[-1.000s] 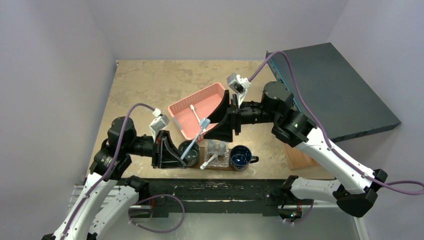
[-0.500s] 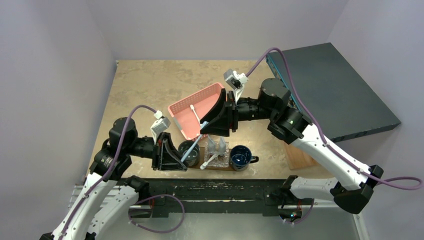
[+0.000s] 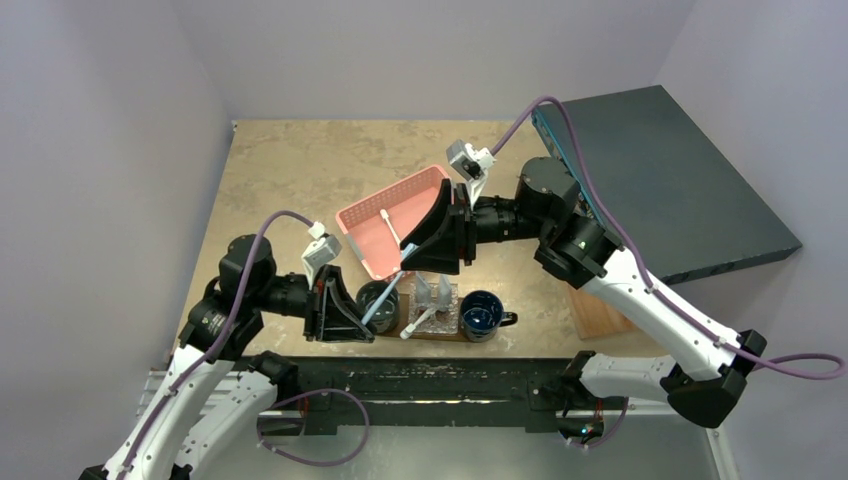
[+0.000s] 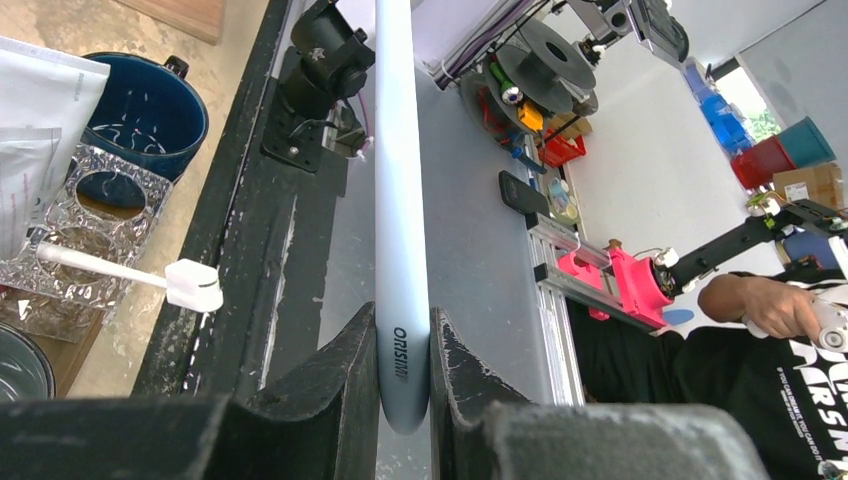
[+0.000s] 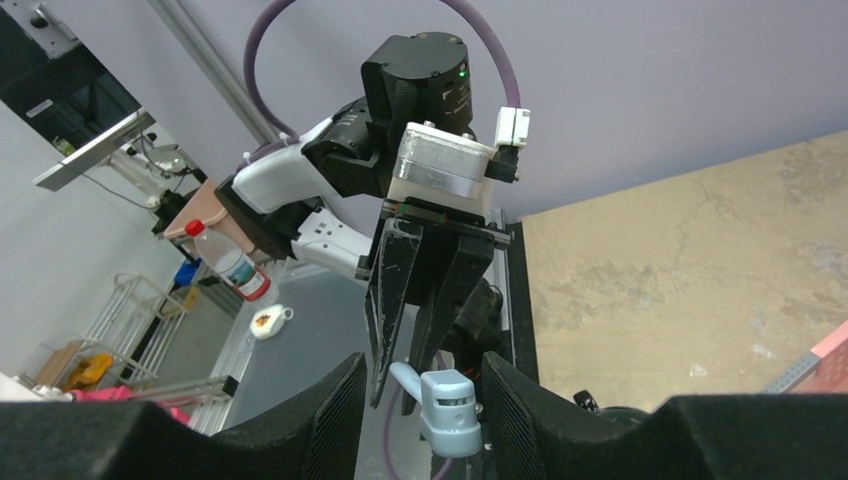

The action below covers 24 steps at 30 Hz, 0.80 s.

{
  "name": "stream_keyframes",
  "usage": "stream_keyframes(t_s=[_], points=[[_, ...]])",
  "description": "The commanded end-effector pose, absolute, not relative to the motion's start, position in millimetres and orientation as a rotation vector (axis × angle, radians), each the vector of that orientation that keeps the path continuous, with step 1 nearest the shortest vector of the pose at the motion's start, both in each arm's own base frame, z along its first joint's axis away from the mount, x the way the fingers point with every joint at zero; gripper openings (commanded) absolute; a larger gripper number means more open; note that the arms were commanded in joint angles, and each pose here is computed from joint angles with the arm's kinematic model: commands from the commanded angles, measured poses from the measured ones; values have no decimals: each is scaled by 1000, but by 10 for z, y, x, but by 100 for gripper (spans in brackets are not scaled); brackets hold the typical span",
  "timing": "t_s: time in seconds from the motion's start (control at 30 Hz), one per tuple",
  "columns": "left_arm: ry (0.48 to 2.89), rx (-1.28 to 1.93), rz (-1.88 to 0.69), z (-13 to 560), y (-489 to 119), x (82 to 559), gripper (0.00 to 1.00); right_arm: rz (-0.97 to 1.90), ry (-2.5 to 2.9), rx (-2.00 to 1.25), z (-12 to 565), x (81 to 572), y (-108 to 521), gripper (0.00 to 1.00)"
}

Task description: Prepare toiletry sets of a toothbrush and toothpaste on the tray

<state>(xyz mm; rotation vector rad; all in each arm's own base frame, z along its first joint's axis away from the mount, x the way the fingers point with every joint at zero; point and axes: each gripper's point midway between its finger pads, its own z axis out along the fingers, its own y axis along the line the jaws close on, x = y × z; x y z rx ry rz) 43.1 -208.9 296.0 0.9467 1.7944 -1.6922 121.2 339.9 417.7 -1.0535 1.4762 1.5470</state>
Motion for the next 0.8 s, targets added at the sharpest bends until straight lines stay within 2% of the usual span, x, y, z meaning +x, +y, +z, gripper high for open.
stream_keyframes(t_s=[0.0, 0.4, 0.6, 0.7, 0.77], points=[[1720, 995, -1662, 3115, -2089, 418, 0, 1532, 1461, -1055, 4177, 1238, 3401, 48], [1727, 990, -1658, 3107, -2098, 443, 0, 1544, 1481, -1068, 4098, 1270, 3462, 40], [1735, 980, -1645, 3097, -2106, 477, 0, 1551, 1478, -1081, 4084, 1257, 3466, 22], [1745, 963, -1626, 3094, -2111, 515, 0, 1555, 1480, -1085, 4067, 1252, 3468, 0], [1759, 948, -1612, 3087, -2117, 550, 0, 1559, 1484, -1090, 4053, 1244, 3469, 0]])
